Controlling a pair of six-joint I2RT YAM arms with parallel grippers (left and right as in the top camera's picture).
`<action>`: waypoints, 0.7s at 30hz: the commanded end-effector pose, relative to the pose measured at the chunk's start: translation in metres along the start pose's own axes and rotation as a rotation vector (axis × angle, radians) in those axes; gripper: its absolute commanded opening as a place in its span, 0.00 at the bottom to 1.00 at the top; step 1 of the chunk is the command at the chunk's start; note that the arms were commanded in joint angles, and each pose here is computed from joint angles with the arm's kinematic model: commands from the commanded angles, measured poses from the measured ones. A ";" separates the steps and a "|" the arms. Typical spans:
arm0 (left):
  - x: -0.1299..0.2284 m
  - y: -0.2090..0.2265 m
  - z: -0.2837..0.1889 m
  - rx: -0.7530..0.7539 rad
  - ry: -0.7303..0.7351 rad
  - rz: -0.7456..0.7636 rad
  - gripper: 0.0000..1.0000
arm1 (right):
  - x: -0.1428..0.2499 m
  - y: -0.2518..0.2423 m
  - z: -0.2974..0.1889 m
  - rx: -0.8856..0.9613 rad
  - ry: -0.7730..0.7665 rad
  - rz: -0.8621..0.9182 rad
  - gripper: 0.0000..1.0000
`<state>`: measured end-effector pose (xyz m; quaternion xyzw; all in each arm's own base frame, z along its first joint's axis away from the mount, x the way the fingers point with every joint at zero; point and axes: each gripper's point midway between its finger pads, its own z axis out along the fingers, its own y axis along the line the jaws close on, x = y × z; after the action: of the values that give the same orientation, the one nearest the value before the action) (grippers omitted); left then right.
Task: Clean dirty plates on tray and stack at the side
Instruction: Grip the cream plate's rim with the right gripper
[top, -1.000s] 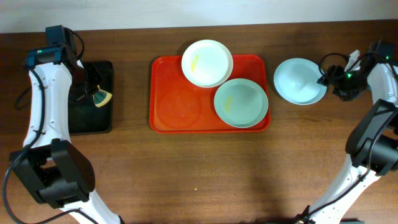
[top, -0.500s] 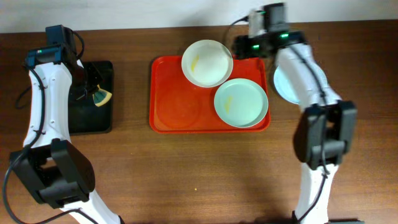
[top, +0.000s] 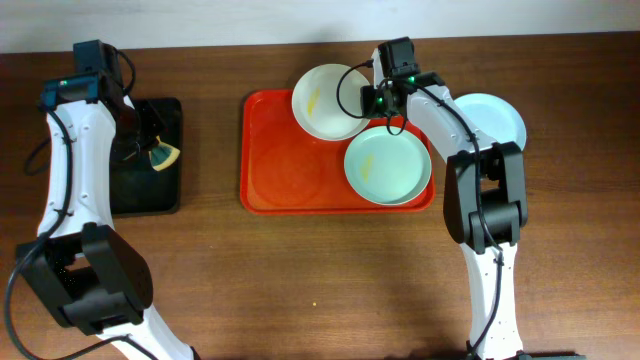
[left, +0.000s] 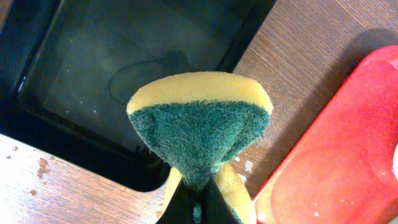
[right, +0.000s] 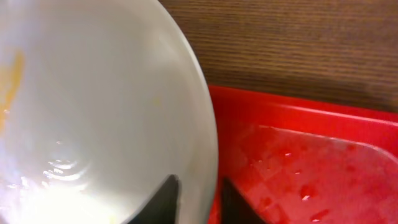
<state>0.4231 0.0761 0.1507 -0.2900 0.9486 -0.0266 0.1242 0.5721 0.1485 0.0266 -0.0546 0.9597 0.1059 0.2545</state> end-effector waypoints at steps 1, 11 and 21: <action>-0.005 -0.002 -0.012 0.011 -0.034 0.014 0.00 | 0.004 0.011 0.006 -0.074 0.015 0.006 0.04; -0.005 -0.002 -0.012 0.010 -0.031 0.014 0.00 | 0.049 0.101 -0.001 -0.294 0.172 -0.086 0.13; -0.007 -0.003 -0.011 0.012 -0.040 0.015 0.00 | 0.070 0.094 0.009 -0.169 0.212 -0.131 0.29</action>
<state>0.4230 0.0761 0.1507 -0.2900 0.9486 -0.0265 0.1240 0.5062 0.2439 0.0163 -0.1473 0.9590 0.1765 0.1658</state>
